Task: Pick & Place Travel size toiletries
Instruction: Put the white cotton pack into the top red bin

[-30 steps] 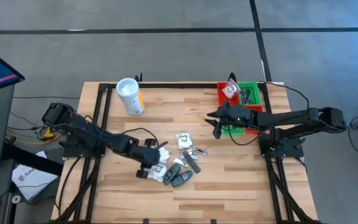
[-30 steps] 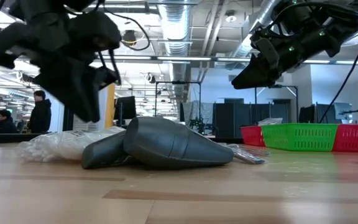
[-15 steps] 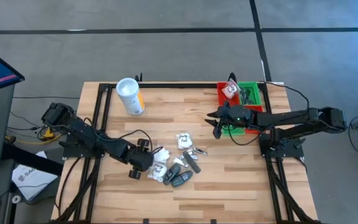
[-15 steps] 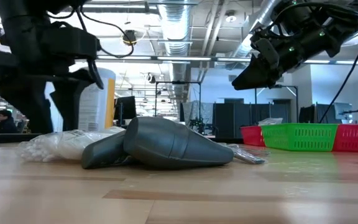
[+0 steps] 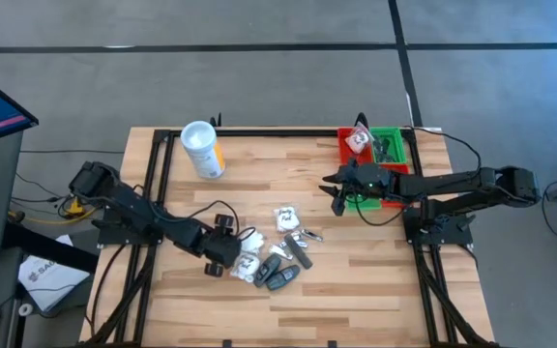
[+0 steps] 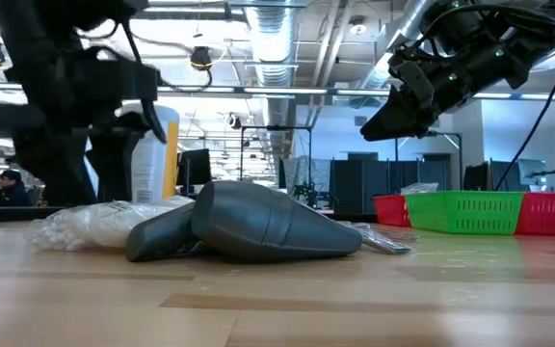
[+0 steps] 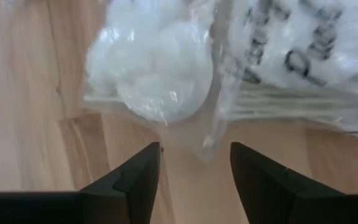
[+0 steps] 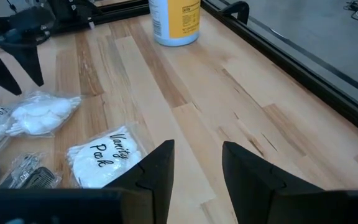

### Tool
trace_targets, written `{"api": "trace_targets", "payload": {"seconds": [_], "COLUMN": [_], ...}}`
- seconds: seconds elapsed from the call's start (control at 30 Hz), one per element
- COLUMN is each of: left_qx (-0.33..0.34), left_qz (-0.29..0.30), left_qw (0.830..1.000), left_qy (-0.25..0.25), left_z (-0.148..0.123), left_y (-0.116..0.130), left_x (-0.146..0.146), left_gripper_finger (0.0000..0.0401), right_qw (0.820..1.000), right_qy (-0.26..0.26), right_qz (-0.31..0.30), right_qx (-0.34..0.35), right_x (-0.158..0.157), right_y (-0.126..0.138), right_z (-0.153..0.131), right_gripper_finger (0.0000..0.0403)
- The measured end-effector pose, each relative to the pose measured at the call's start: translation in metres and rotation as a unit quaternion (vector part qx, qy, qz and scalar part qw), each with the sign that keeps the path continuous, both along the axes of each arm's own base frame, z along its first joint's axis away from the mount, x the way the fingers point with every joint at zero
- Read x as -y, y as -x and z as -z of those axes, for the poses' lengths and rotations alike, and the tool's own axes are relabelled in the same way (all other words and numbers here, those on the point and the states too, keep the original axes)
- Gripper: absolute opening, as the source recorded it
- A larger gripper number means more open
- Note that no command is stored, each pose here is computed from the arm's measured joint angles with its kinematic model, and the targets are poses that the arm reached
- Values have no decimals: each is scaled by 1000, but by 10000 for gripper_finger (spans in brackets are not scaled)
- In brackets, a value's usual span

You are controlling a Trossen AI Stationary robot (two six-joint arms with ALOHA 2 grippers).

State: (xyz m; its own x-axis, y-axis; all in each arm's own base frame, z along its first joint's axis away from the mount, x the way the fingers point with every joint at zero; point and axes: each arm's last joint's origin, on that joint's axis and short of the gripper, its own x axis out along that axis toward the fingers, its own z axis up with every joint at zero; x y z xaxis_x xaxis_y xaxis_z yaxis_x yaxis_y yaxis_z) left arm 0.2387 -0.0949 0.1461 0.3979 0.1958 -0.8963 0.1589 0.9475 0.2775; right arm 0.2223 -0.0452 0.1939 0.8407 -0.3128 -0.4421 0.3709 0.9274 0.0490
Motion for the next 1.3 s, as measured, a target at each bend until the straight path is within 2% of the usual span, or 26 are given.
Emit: {"api": "trace_targets", "payload": {"seconds": [0.2, 0.43, 0.6, 1.03, 1.13, 1.23, 1.3], "left_qx": [-18, 14, 53, 79, 81, 81, 81], "left_qz": [-24, -74, -83, -88, -89, -89, -90], "left_qw": [1000, 997, 995, 993, 993, 993, 993], "left_qy": [-8, -8, -13, -16, -16, -15, -15], "left_z": [16, 15, 14, 12, 12, 12, 12], "left_y": [-4, -5, -11, -15, -15, -15, -15], "left_x": [1, 1, 3, 4, 4, 4, 4], "left_gripper_finger": [179, 162, 147, 105, 79, 21, 8], "right_qw": [1000, 1000, 1000, 1000, 1000, 1000, 1000], "right_qy": [0, -1, -1, -1, -1, -1, -1], "right_qz": [0, 0, 1, 0, 0, 0, 0], "right_qx": [-1, -2, -2, -5, -5, -6, -7], "right_x": [0, 0, 0, 0, 0, 0, 0], "right_y": [0, 0, 0, 0, 0, 1, 1], "right_z": [0, 0, 0, 1, 1, 1, 1], "right_gripper_finger": [128, 125, 125, 124, 124, 124, 124]}}
